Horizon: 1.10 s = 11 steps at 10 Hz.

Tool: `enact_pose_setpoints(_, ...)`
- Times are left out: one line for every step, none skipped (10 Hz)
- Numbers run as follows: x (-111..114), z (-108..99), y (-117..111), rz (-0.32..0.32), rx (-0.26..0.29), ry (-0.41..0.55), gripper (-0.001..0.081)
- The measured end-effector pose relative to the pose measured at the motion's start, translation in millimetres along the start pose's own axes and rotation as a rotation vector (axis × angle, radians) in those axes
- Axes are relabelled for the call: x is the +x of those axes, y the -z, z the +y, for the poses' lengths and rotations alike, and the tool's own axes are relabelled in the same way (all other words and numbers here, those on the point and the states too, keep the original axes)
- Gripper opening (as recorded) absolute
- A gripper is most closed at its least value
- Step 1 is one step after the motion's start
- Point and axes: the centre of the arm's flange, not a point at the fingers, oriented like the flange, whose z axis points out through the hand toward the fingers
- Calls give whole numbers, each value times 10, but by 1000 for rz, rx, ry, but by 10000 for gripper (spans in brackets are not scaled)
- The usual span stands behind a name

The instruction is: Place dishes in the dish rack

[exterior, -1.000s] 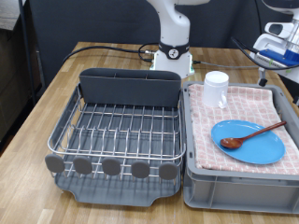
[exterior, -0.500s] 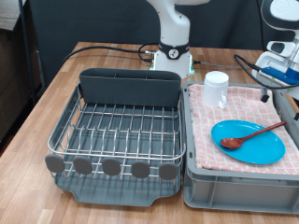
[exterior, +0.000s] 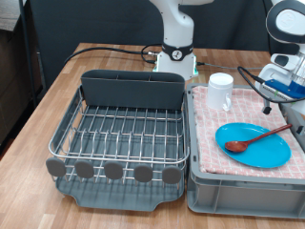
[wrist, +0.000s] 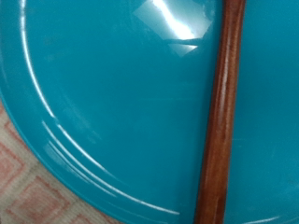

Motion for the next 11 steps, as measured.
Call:
enact_pose_setpoints(13, -2, -41, -2, 4, -1, 802)
enact_pose_setpoints(29, 5, -88, -5, 7, -4, 802)
enact_pose_setpoints(53, 20, -139, -8, 9, -5, 802)
enact_pose_setpoints(83, 43, -193, -12, 11, -4, 802)
enact_pose_setpoints(112, 68, -244, -13, 12, -3, 802)
enact_pose_setpoints(140, 93, -293, -15, 16, 0, 802)
enact_pose_setpoints(169, 112, -337, -17, 18, 3, 802)
enact_pose_setpoints(196, 126, -375, -19, 21, 7, 802)
enact_pose_setpoints(218, 132, -402, -22, 25, 9, 802)
enact_pose_setpoints(234, 130, -419, -24, 29, 9, 802)
enact_pose_setpoints(246, 124, -430, -33, 37, 10, 802)
